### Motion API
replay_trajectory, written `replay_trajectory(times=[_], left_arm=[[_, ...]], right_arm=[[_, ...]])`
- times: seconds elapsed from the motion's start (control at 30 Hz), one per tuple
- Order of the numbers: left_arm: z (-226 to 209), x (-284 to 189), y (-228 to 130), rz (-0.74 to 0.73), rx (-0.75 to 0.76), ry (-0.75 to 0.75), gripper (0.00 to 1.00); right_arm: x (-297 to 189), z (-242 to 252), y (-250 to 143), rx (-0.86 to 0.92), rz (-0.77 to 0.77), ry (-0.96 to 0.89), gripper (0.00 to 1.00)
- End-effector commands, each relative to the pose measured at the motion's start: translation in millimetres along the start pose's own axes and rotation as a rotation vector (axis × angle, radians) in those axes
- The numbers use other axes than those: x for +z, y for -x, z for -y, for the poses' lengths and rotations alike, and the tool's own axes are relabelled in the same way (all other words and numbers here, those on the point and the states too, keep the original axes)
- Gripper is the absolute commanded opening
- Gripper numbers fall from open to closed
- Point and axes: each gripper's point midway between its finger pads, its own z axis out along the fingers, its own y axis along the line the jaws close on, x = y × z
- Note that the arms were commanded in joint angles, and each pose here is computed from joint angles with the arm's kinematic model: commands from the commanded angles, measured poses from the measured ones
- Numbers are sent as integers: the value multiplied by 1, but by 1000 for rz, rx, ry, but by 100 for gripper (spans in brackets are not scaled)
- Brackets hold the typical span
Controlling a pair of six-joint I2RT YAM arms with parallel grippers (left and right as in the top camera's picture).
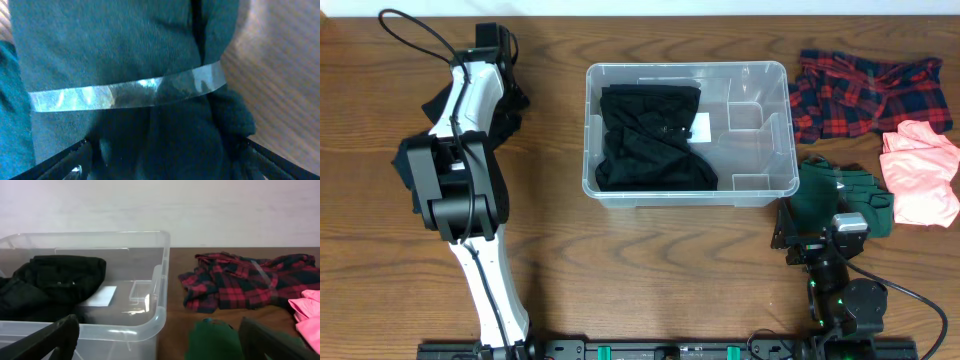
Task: Pack container
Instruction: 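Grasp the rolled dark green garment with the left gripper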
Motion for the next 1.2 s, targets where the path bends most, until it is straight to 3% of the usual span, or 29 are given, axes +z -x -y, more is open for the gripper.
replay_trajectory(times=[0.0, 0.83, 0.97, 1.17], left_arm=[[-3, 11, -8, -17, 2, 29, 92], [-4, 25, -31, -74, 19, 23, 92], [-3, 26, -33, -79, 22, 22, 70], [-3, 26, -33, -79, 21, 22, 53]], right_arm=[[0, 2, 0, 10, 0, -9, 99], [0, 2, 0, 10, 0, -9, 99], [0, 2, 0, 10, 0, -9, 99], [0, 2, 0, 10, 0, -9, 99]])
